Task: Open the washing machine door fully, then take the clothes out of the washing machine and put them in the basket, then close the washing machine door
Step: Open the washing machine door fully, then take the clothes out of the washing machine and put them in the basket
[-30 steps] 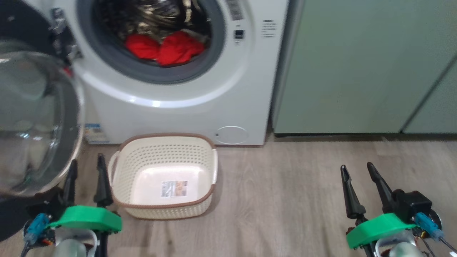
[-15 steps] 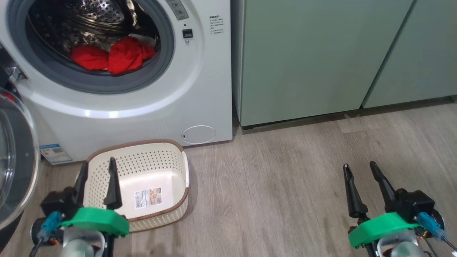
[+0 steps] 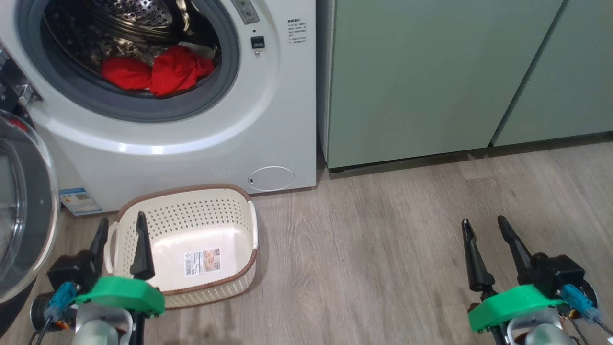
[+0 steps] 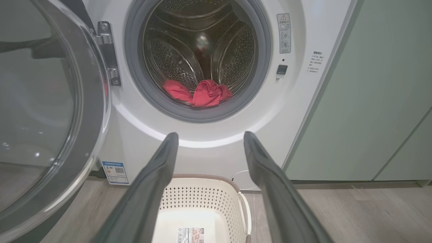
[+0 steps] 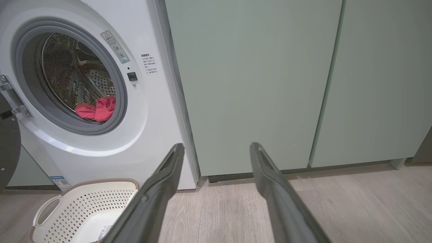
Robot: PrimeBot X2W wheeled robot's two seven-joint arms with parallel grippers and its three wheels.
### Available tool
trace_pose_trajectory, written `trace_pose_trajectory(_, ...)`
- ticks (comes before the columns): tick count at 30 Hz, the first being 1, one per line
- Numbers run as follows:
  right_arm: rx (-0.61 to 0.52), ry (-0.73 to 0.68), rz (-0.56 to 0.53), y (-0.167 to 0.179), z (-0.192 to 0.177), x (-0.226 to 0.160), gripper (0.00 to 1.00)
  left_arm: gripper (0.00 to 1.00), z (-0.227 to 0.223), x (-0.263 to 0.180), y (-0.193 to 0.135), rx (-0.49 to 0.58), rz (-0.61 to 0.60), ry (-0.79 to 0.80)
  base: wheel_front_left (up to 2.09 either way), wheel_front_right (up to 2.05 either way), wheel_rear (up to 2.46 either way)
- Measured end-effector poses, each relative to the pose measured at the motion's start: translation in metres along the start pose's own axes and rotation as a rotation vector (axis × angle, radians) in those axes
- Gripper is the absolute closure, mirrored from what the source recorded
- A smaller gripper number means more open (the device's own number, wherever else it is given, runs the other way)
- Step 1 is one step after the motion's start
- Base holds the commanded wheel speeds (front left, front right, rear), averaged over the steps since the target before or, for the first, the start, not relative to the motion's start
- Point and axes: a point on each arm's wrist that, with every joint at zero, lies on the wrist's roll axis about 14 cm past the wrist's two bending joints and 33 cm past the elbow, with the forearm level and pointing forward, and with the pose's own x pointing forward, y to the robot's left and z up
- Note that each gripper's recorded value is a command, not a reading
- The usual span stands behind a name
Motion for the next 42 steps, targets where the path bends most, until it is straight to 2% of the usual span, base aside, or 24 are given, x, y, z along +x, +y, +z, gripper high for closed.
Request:
trace_pose_trajectory(14,0.001,0.007,0.05,0.016,-0.002,0.007,0.0,0.0,-0.003,-0.008,0.015,0.0,0.042,0.013,0.0,0.0,0.0)
trace_pose_trajectory(22,0.003,0.006,0.056,0.018,-0.002,0.007,0.0,0.0,-0.002,-0.006,0.001,-0.053,0.01,0.005,0.25,-0.25,0.0)
trace_pose_trajectory(30,0.007,0.012,0.051,0.017,-0.004,0.005,0.0,0.0,-0.002,-0.005,0.001,-0.051,0.002,0.007,1.35,-1.35,0.0)
trace_pose_trajectory(42,0.011,0.029,0.047,0.016,-0.01,0.007,0.0,0.0,-0.01,-0.001,0.0,-0.035,-0.003,0.032,2.08,-2.06,-0.02)
